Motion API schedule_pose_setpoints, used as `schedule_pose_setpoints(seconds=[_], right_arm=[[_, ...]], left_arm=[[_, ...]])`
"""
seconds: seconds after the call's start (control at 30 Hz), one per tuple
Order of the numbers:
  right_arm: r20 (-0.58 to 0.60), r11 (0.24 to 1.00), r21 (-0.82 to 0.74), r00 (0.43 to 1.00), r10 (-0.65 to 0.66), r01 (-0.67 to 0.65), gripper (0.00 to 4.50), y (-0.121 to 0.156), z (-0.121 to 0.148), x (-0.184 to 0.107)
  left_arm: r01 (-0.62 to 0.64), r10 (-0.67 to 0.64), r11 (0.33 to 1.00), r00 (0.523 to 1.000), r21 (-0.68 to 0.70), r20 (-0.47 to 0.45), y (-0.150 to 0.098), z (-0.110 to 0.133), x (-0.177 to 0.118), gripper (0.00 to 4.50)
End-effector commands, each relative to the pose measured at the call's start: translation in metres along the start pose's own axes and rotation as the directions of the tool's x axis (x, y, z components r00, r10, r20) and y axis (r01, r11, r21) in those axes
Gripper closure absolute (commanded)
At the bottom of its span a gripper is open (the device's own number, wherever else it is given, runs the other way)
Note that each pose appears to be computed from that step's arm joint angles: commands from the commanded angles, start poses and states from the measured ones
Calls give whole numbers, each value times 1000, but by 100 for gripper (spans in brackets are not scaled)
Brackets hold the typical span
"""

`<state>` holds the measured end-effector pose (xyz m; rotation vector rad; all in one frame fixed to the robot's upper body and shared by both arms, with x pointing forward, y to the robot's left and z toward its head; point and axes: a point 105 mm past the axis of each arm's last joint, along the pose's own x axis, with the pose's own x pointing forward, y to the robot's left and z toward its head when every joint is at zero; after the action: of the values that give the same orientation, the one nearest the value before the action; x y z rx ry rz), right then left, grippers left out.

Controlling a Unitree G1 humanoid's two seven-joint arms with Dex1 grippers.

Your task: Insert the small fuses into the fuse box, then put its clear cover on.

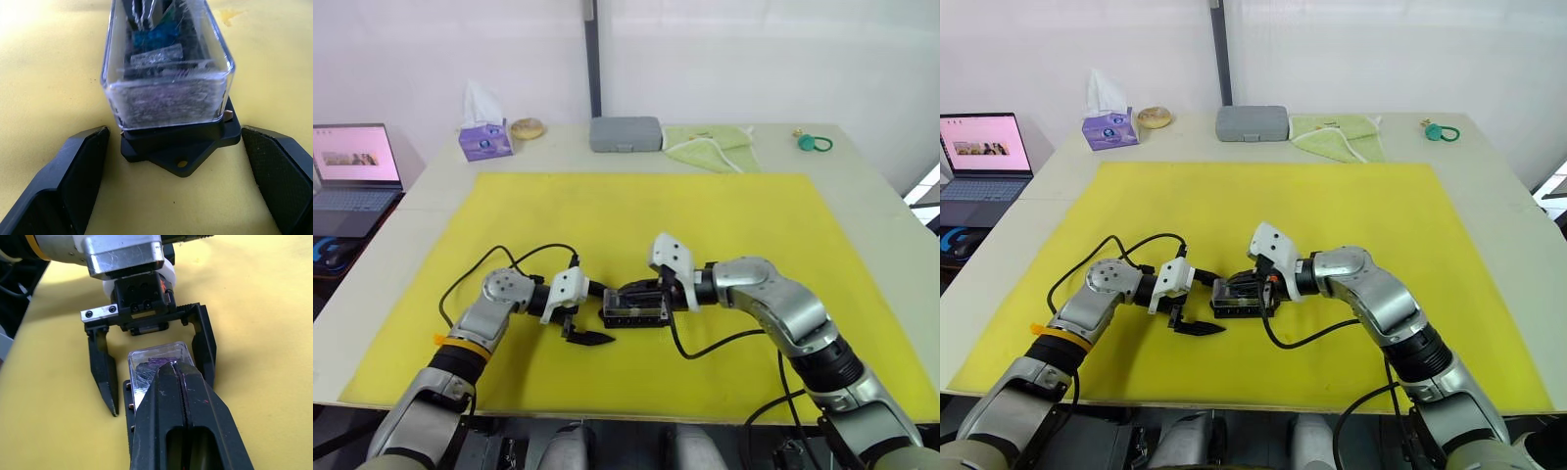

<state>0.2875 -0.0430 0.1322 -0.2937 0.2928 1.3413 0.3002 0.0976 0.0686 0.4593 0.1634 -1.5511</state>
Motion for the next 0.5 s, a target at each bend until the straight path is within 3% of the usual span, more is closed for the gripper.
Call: schedule_pose_setpoints(seconds=[0.03, 0.5], right_arm=[[38, 999, -34, 999, 15, -14, 450, 4, 12, -5], [36, 999, -27, 999, -27, 28, 450, -7, 10, -2]], left_arm=[[-28, 14, 993, 993, -114, -118, -8, -37, -6, 3], [-32, 17, 992, 992, -121, -121, -9, -39, -7, 3]])
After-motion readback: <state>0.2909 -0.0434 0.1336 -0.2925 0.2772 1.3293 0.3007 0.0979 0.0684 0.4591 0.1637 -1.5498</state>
